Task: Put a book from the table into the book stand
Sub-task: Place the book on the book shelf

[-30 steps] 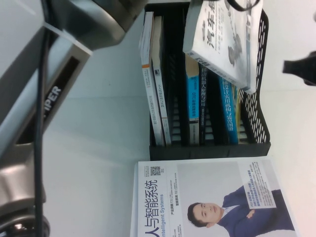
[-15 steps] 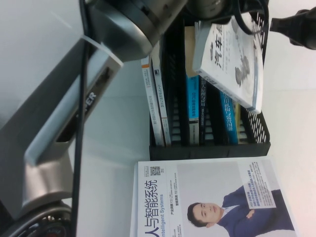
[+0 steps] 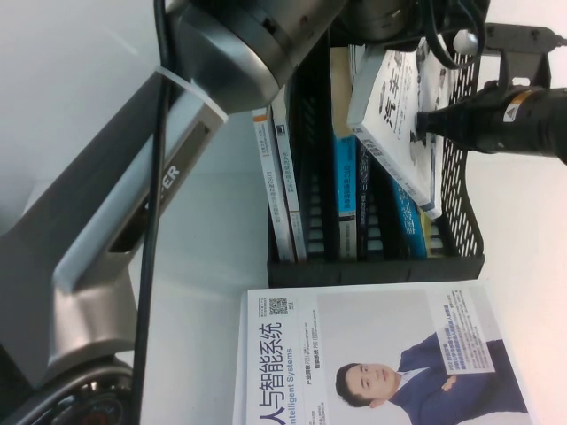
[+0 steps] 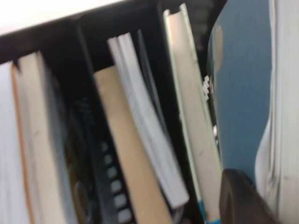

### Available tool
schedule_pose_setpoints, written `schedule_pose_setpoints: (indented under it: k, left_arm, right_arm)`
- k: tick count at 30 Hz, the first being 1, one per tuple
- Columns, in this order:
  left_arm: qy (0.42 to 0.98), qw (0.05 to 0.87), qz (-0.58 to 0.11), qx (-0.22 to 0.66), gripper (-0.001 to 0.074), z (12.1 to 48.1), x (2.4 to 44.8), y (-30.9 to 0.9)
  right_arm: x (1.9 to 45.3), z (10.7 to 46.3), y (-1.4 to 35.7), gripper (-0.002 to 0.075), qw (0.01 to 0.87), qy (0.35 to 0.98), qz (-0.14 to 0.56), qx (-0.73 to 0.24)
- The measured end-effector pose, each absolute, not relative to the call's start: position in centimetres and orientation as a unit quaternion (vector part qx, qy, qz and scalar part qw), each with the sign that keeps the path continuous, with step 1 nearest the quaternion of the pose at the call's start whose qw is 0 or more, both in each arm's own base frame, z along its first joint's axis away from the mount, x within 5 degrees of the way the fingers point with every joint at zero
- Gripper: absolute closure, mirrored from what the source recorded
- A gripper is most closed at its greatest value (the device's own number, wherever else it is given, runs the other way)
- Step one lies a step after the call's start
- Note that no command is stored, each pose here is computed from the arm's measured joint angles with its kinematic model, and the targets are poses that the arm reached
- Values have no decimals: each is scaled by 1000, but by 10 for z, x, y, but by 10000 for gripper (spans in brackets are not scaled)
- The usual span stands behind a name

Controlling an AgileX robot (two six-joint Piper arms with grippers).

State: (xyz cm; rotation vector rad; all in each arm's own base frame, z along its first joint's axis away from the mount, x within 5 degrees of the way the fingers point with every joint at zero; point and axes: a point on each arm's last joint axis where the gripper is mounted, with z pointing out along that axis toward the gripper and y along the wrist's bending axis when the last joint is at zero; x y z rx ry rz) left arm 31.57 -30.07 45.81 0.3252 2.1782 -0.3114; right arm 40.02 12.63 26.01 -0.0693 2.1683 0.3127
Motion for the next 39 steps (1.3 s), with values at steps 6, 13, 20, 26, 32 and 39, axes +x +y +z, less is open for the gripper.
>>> schedule_pose_setpoints:
  k: [6,13,20,26,32,39]
  left_arm:
    - [873,439,-163,135,621,446,342,-298]
    - [870,442,-181,122,621,433,364,-297]
    - [860,456,-182,141,621,434,366,-299]
    - [853,463,-185,155,619,431,371,-301]
    - [847,482,-167,147,436,431,376,-297]
    - [847,495,-143,131,249,439,376,-287]
  right_arm:
    - [395,261,125,729,436,892,117,-35]
    - [380,295,122,729,463,877,124,-39]
    - [358,334,115,729,488,862,130,-38]
    - [338,357,107,729,493,861,118,-47]
    - [325,369,99,729,494,863,88,-64]
    - [322,370,96,729,486,868,78,-64]
